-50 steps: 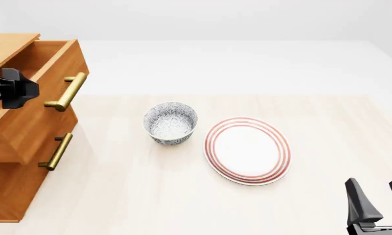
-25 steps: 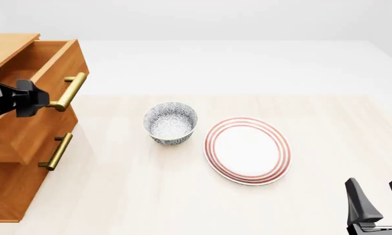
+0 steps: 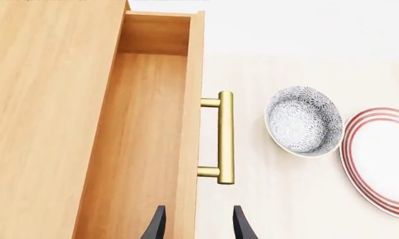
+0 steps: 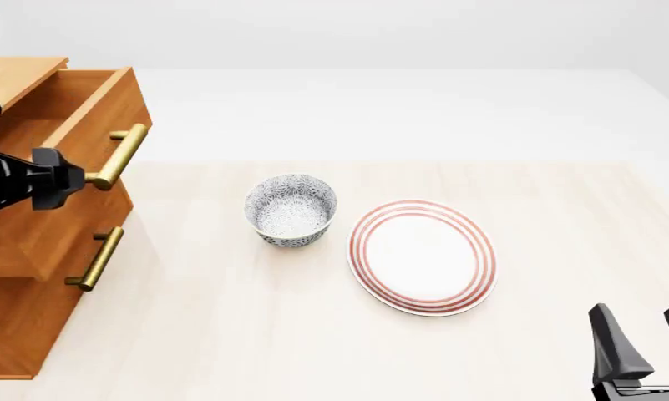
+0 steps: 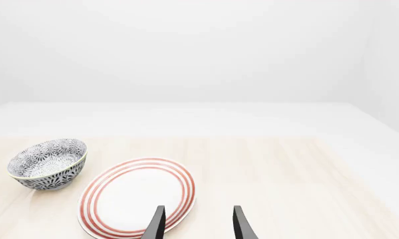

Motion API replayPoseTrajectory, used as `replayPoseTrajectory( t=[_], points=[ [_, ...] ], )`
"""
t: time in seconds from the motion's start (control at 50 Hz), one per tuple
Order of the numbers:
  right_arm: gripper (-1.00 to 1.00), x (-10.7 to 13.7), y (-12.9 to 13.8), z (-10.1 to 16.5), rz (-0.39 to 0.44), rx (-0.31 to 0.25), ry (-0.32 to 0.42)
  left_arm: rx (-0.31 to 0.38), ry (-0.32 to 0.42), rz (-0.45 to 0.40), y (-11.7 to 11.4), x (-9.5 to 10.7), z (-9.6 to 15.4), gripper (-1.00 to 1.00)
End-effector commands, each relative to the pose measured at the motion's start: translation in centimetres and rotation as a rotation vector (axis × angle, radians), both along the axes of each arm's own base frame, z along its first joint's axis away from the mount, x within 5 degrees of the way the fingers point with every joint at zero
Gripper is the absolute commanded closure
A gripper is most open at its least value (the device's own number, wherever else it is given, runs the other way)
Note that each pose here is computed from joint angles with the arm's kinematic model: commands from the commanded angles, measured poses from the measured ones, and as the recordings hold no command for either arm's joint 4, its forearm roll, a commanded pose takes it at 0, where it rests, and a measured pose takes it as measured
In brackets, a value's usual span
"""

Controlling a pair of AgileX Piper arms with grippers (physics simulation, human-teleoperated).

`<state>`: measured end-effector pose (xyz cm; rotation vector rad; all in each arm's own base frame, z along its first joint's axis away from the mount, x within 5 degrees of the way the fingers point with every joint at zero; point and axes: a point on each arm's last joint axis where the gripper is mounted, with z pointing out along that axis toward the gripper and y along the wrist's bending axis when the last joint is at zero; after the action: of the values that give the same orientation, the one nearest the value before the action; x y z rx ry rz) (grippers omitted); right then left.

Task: Open the top drawer of the cabinet.

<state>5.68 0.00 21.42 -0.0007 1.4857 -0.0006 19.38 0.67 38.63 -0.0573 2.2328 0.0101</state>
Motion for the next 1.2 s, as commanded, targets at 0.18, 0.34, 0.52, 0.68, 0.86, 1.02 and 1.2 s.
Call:
replayPoseTrajectory(
  t=[0.18,0.34,0.52,0.68,0.86,1.02,1.2],
  points=[
    [-1.00,0.0,0.0,0.0,0.000,0.000,0.000,0.007,0.016,-0.024,-0.3,0.4,-0.5,-1.00],
    [-1.00,0.0,0.0,0.0,0.000,0.000,0.000,0.009,0.020,-0.048,-0.8,0.4,-0.5,-1.00],
    [-1.00,0.0,0.0,0.0,0.000,0.000,0.000,0.004,0.016,-0.065,-1.2,0.1,-0.2,-1.00],
    [-1.00,0.0,0.0,0.0,0.000,0.000,0.000,0.011,0.016,-0.082,-1.4,0.0,-0.1,-1.00],
    [-1.00,0.0,0.0,0.0,0.000,0.000,0.000,0.011,0.020,-0.095,-1.7,0.0,-0.2,-1.00],
    [-1.00,0.0,0.0,0.0,0.000,0.000,0.000,0.018,0.026,-0.120,-2.1,0.3,-0.2,-1.00],
    [-1.00,0.0,0.0,0.0,0.000,0.000,-0.001,0.021,0.033,-0.151,-2.7,0.5,-0.3,-1.00]
  ],
)
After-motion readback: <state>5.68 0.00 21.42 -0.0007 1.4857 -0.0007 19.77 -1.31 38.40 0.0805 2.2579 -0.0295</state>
